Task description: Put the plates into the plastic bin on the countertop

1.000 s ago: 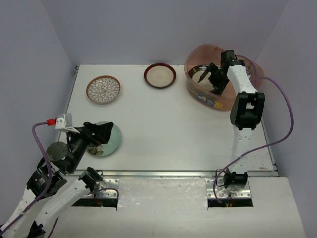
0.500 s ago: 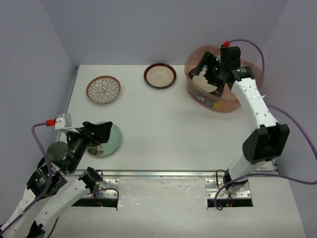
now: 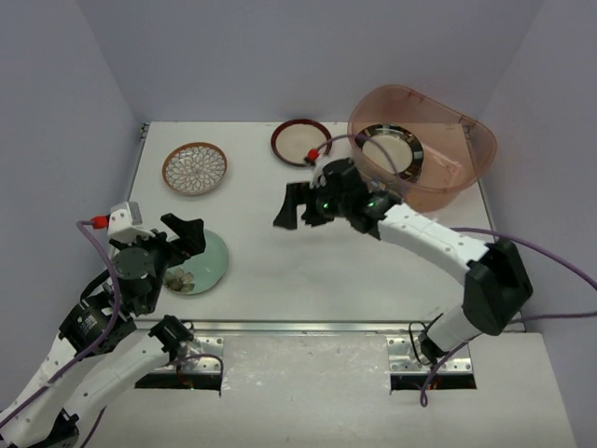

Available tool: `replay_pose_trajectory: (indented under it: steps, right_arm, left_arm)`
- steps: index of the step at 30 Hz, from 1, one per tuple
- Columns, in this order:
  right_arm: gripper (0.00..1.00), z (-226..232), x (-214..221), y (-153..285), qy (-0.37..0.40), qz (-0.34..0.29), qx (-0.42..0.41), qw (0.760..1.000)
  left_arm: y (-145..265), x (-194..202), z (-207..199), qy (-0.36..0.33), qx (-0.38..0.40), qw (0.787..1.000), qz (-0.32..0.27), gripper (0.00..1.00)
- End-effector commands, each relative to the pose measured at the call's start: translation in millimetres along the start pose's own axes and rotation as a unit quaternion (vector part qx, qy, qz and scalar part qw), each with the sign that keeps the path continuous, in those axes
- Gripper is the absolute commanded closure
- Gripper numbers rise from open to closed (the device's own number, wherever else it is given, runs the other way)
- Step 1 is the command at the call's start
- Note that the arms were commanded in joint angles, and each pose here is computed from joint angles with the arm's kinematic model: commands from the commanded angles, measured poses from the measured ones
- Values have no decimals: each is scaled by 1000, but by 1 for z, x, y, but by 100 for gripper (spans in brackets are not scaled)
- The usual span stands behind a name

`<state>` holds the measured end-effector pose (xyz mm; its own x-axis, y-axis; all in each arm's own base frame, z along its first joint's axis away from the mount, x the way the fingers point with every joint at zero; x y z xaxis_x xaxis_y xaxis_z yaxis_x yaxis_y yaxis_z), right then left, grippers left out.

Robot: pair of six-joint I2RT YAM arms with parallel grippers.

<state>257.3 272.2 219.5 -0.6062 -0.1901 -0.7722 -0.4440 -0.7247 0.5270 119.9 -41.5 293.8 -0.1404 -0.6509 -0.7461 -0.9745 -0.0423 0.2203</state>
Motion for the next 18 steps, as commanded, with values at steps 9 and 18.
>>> replay_pose_trajectory:
  steps: [9,18]
  right_arm:
    - [4,54,83,-159,-88,52,-70,992]
    - [44,39,120,-236,-162,142,-48,975]
  left_arm:
    - [18,-21,13,56,3,997,-60,0]
    - [13,-16,9,41,-4,998,-47,0]
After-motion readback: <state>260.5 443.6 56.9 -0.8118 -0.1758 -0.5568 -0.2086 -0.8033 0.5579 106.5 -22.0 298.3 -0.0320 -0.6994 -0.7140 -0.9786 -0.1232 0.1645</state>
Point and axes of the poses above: each gripper's point midway between its finger pads, its own y axis back along the fingers, its own z axis along the line the jaws close on, x = y × z, the point moved 8 cm from there along y, back along the fingers, and after that the axes turned 15 degrees about y, right-handed, at the moved point
